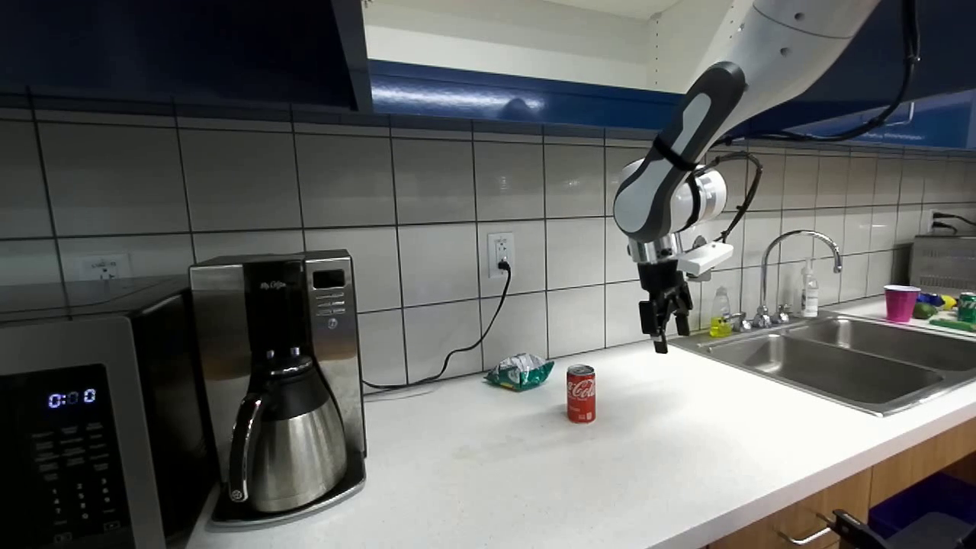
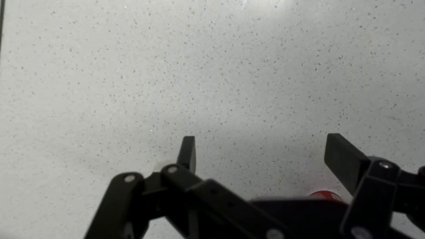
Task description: Put the red can inside the open cabinet
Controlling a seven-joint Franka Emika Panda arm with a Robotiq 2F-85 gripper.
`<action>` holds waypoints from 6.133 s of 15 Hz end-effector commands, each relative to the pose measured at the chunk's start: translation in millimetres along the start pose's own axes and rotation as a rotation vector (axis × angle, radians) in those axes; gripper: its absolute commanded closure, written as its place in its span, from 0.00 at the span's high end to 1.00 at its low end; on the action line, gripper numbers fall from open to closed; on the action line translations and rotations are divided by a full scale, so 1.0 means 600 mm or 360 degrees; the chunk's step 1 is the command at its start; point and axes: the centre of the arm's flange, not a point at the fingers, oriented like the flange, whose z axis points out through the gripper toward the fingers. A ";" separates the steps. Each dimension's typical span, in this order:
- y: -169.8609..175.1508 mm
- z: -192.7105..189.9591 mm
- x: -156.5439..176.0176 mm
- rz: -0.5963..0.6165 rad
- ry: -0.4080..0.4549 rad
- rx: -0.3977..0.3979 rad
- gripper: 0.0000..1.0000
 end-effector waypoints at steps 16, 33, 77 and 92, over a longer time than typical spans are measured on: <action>-0.122 0.090 0.111 -0.0153 0.0105 0.0105 1.00; -0.136 0.135 0.114 0.0013 0.0413 0.0135 1.00; -0.107 0.121 0.155 0.0105 0.0572 0.0036 0.39; -0.070 -0.033 0.052 0.0177 0.0422 -0.0024 0.39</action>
